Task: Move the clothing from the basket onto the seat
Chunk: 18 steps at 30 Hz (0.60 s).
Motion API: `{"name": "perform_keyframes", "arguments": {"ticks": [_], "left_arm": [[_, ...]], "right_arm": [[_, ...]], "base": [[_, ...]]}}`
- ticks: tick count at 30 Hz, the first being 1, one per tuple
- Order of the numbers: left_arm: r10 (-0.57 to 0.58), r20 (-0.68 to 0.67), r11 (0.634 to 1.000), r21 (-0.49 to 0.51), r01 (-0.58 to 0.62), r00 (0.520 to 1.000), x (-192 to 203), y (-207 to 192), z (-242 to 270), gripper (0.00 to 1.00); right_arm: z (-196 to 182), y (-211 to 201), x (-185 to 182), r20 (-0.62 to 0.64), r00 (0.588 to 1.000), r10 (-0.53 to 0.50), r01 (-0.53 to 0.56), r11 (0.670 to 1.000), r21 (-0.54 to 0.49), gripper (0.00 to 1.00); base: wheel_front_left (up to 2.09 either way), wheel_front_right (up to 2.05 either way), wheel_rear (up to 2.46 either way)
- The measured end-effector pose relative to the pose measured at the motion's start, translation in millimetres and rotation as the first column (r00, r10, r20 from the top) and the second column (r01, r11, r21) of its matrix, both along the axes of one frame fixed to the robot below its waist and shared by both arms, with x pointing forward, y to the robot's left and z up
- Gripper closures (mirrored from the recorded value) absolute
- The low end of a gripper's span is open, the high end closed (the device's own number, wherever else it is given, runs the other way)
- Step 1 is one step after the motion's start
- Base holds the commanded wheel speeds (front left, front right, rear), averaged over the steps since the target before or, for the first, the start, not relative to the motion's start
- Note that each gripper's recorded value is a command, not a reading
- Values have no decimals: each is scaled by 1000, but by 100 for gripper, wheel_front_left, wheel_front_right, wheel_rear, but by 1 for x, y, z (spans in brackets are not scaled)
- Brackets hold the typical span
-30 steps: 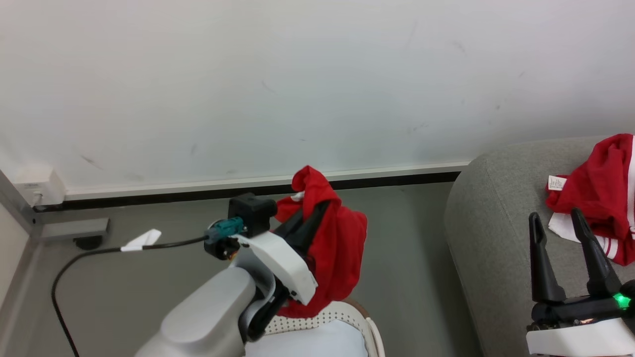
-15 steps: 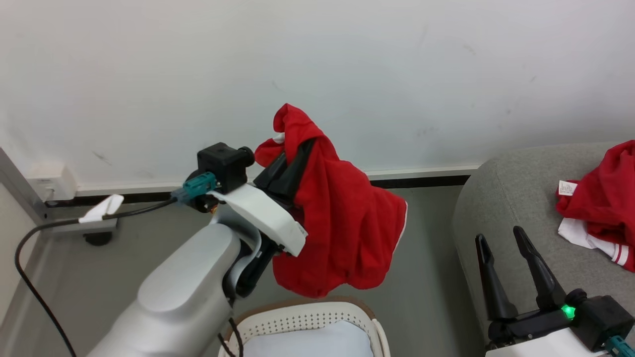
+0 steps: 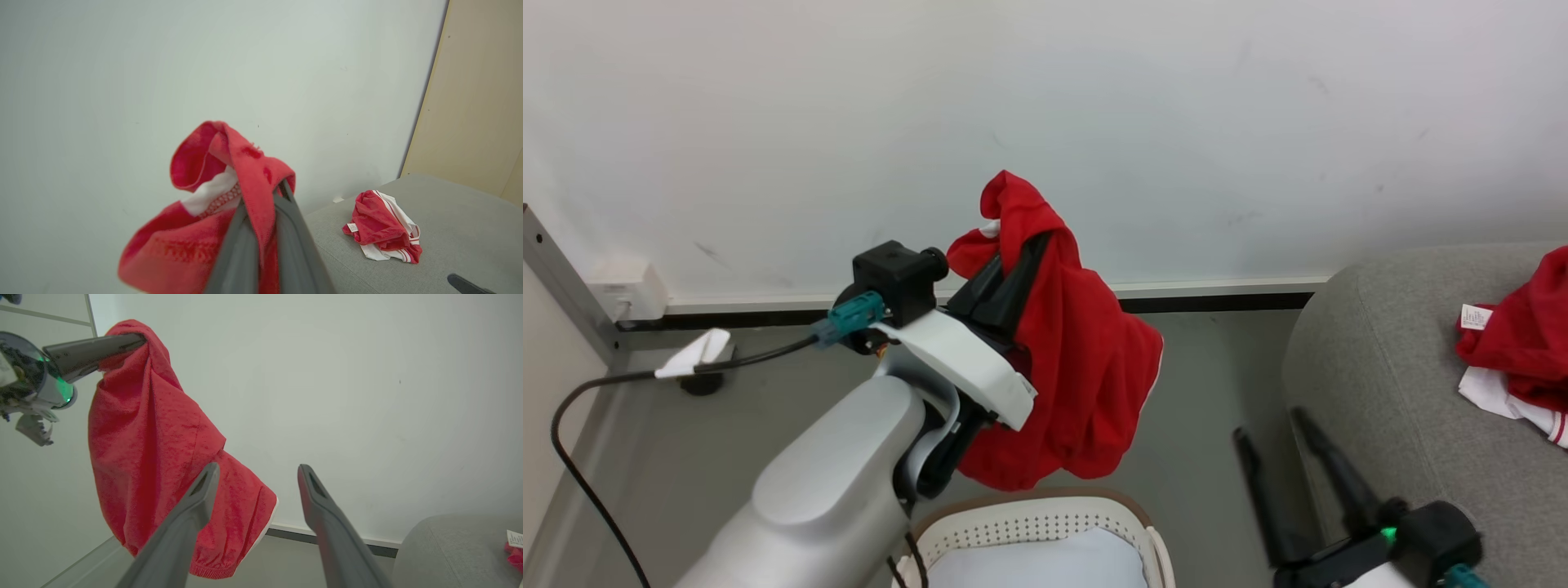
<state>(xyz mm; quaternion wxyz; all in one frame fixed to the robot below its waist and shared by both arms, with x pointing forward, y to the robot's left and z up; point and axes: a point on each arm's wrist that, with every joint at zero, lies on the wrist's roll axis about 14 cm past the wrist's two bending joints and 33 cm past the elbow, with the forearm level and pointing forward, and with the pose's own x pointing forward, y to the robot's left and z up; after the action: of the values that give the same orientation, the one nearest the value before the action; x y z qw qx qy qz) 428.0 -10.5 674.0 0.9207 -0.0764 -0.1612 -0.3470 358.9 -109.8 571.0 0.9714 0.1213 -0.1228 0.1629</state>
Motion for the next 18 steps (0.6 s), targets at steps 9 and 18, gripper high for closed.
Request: {"name": "perform_keyframes", "arguments": {"ticks": [9, 18], "left_arm": [[7, -13, 1000, 6, -7, 1000, -7, 4, -7, 100], [-37, -43, 999, 8, 38, 998, -31, -5, -18, 100]], "right_arm": [[-22, 63, -3, -67, 976, 209, -214, 974, -69, 0], [-55, 100, 0, -184, 936, 301, -320, 944, -81, 0]], "base": [[0, 0, 0], [0, 0, 0]]}}
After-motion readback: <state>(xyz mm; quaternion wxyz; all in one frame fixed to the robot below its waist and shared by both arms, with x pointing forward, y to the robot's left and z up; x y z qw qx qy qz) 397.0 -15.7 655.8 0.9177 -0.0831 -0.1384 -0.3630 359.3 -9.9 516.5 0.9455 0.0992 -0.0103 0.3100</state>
